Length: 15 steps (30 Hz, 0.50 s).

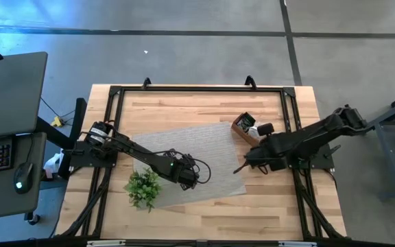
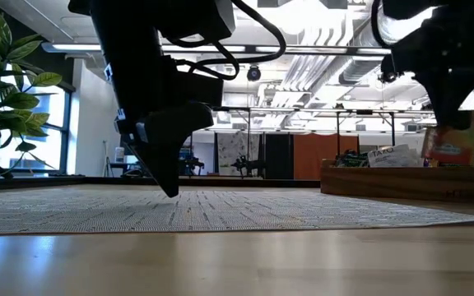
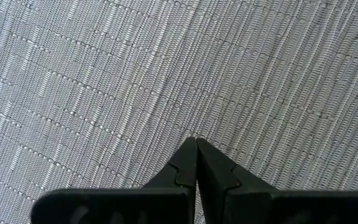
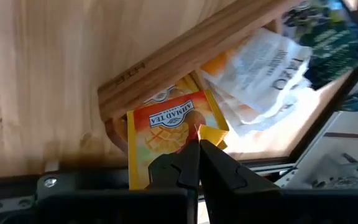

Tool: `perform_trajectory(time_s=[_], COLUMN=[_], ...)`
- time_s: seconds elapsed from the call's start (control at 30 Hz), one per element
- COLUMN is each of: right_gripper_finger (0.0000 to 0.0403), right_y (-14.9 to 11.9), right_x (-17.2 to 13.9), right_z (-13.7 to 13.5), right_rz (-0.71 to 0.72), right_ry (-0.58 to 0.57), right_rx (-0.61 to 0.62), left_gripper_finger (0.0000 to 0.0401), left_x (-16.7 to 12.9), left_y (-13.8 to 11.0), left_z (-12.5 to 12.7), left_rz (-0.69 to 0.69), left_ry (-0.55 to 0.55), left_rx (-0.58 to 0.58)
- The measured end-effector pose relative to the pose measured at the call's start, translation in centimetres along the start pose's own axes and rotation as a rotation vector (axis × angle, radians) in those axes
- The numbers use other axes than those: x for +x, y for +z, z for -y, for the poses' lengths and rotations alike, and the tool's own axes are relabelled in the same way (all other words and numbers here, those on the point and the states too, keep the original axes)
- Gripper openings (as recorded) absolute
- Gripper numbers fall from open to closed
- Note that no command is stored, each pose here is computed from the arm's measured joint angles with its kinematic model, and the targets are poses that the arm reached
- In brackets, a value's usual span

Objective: Pick & Place Tea
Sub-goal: Put the yellow tea bag into the right section of the wooden organizer

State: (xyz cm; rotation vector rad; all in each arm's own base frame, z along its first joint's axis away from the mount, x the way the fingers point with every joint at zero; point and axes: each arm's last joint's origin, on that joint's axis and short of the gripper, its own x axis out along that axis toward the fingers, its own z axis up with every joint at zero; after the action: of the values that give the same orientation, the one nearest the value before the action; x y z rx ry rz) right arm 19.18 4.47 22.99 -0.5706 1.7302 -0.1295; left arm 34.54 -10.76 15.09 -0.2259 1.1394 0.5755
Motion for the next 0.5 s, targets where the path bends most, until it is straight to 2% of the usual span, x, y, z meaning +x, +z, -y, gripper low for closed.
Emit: perform_trajectory(time_s=[0.3, 0.5], right_gripper_finger=[0.0005, 0.0023], right_y=[0.43, 0.55], right_x=[0.57, 0.69], right_z=[0.46, 0.83], right_rz=[-0.025, -0.017], right_ry=[0.045, 0.004], right_rx=[0.02, 0.043], left_gripper_finger=[0.0001, 0.0], left_x=[-0.01, -0.01], left_y=[0.0, 0.0], left_z=[0.0, 0.0], left_rz=[-0.001, -0.001], left_ry=[-0.001, -0.001], left_rx=[0.0, 0.003])
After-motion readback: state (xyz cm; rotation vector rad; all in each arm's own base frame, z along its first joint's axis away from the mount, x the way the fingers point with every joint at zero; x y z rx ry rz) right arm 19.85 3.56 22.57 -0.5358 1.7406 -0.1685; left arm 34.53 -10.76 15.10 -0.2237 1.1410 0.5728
